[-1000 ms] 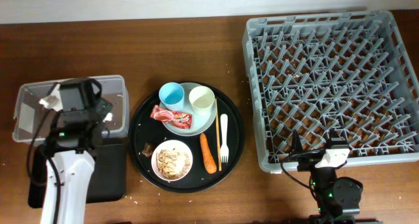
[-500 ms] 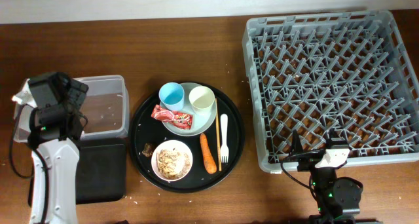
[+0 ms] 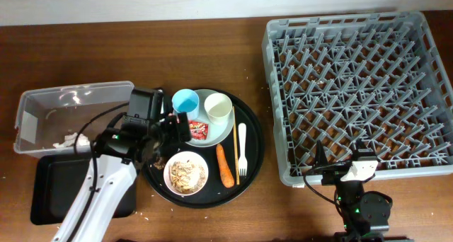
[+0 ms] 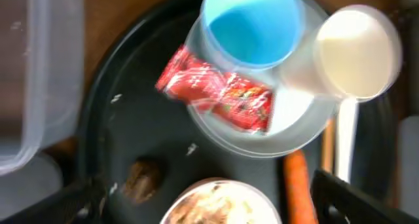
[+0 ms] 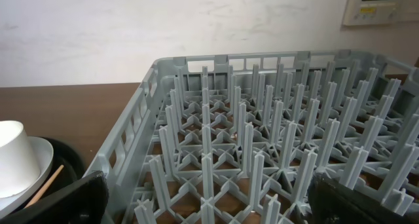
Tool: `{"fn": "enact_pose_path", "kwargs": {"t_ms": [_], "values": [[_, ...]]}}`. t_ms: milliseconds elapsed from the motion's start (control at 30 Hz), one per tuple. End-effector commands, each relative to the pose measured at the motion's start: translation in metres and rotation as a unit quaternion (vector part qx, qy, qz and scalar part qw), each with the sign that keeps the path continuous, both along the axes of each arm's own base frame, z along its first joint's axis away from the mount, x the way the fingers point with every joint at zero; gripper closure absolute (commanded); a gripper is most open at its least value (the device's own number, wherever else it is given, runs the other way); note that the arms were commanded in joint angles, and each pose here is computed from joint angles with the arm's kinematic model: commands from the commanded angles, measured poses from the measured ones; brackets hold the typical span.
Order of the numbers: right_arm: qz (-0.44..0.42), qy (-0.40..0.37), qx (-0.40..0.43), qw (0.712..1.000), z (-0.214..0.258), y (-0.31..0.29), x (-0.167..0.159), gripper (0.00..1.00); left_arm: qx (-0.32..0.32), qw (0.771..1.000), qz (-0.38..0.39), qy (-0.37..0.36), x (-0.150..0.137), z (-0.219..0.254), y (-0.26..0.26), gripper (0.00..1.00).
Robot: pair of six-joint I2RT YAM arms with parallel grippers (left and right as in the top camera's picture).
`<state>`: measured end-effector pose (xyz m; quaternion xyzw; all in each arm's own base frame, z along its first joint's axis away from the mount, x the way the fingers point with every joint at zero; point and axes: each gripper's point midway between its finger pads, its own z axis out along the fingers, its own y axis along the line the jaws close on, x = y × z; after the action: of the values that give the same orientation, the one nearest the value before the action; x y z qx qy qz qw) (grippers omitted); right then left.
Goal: Sort waste into correct bins and load items into the dishwasher rack
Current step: 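Reach the left gripper to the red wrapper on the plate and grasp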
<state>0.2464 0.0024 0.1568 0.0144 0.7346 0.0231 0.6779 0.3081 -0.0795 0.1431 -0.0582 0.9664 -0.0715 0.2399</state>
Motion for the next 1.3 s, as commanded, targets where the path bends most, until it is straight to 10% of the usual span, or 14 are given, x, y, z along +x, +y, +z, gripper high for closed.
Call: {"fn": "enact_pose_path", "kwargs": {"t_ms": [0, 200, 300, 367, 433, 767, 1267], "values": [[-0.008, 0.002, 0.000, 1.000, -0.002, -0.003, 0.000, 0.01, 0.055, 0.998, -0.034, -0.004, 0.001, -0.003, 0.011, 0.01], [-0.008, 0.002, 0.000, 1.000, -0.002, -0.003, 0.000, 0.01, 0.097, 0.989, -0.110, -0.015, 0.024, -0.020, 0.006, 0.17], [-0.008, 0.001, 0.000, 1.000, -0.002, -0.003, 0.000, 0.01, 0.102, 0.987, -0.120, 0.002, 0.028, -0.035, 0.004, 0.01], [-0.008, 0.002, 0.000, 1.000, -0.002, -0.003, 0.000, 0.01, 0.131, 0.986, -0.103, -0.014, 0.036, -0.031, 0.014, 0.46], [-0.008, 0.002, 0.000, 1.000, -0.002, -0.003, 0.000, 0.01, 0.136, 0.984, -0.112, -0.014, 0.038, -0.033, 0.014, 0.60], [-0.008, 0.002, 0.000, 1.000, -0.002, -0.003, 0.000, 0.01, 0.004, 0.979, -0.199, -0.039, 0.059, -0.044, 0.010, 0.55], [-0.008, 0.002, 0.000, 1.000, -0.002, -0.003, 0.000, 0.01, -0.006, 0.981, -0.194, 0.024, 0.067, -0.110, 0.013, 0.61]]}}
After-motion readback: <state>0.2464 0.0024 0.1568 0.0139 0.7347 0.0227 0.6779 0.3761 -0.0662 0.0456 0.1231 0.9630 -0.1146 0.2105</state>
